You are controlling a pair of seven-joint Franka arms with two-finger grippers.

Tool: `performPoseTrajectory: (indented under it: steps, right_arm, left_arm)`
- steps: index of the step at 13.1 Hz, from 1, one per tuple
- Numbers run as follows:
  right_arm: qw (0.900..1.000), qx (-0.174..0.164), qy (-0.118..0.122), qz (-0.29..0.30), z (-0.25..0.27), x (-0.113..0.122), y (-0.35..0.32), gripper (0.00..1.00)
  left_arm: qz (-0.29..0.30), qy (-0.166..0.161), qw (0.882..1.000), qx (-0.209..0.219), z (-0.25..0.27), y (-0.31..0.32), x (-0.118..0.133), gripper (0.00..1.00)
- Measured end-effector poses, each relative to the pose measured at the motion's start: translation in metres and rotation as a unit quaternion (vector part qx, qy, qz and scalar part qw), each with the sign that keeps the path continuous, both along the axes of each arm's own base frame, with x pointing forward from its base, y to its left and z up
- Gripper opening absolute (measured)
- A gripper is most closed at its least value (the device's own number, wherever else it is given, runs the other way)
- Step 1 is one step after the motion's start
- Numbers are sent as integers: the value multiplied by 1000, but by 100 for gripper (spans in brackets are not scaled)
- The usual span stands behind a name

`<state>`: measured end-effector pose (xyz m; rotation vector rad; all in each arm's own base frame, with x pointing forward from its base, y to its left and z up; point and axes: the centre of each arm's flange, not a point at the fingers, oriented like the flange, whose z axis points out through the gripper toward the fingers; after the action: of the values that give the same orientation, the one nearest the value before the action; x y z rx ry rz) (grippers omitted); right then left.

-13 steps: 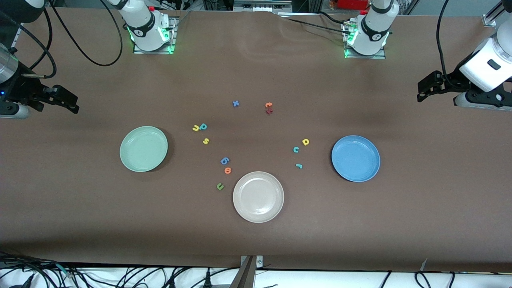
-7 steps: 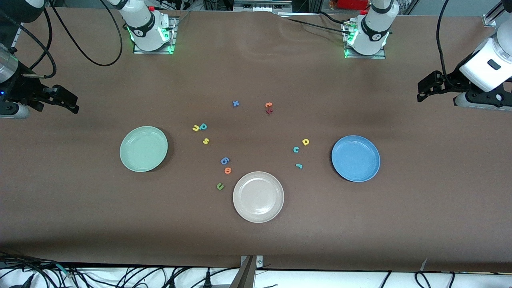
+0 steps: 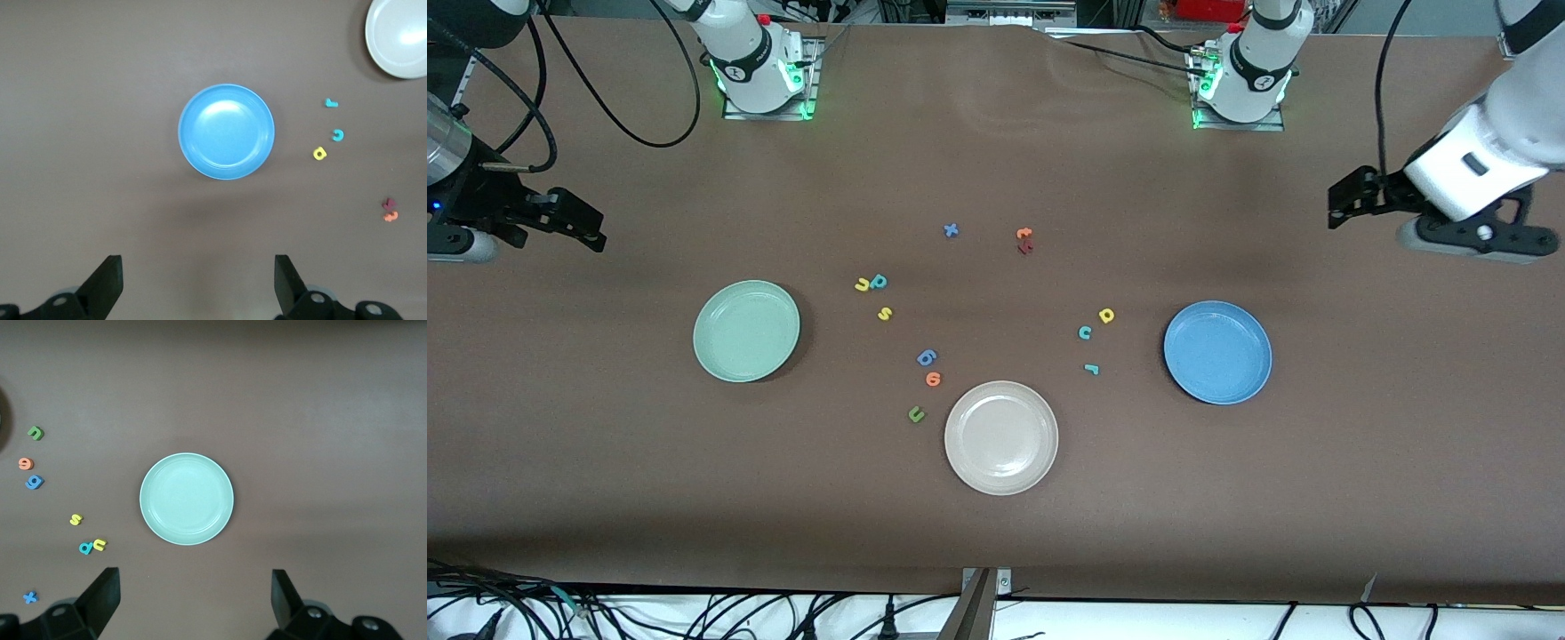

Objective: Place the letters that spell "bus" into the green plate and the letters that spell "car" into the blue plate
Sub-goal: 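Move the left gripper to the yellow letter while the right gripper reaches the letters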

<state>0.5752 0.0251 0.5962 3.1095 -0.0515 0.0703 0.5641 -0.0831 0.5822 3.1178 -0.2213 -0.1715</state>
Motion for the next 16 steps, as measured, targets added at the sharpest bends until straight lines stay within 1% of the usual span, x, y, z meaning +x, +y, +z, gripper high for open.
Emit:
performPoseTrajectory:
  steps: [2, 4, 6, 7, 9, 11, 12, 13, 14, 16]
  right_arm:
    - [1000, 0, -1, 2, 1, 0, 2, 100]
    - [1000, 0, -1, 4, 1, 0, 5, 100]
    - [1000, 0, 3, 4, -2, 0, 5, 100]
    - [1000, 0, 10, 4, -10, 3, 5, 100]
    - [1000, 0, 26, 14, -29, 10, 16, 100]
    - [999, 0, 44, 30, -48, 12, 34, 100]
    - [998, 1, 48, 38, -56, 11, 44, 100]
    - [998, 2, 45, 45, -64, 12, 56, 100]
    - [998, 4, 36, 44, -75, 12, 69, 100]
    - [999, 10, 20, 28, -109, 11, 93, 100]
  left_arm:
    - [-10, 20, 1000, -8, -21, -14, 6, 100]
    - [-14, 48, 999, -21, -50, -23, 16, 100]
    - [-24, 83, 996, -21, -98, -39, 29, 100]
    - [-30, 88, 995, -23, -126, -49, 39, 100]
    - [-51, 83, 995, -27, -177, -81, 54, 100]
    - [-82, 72, 994, -29, -221, -130, 56, 100]
    - [-100, 64, 992, -31, -240, -156, 54, 100]
    - [-116, 57, 991, -33, -256, -181, 50, 100]
    - [-129, 49, 990, -35, -270, -201, 47, 100]
    - [-145, 32, 988, -40, -295, -227, 43, 100]
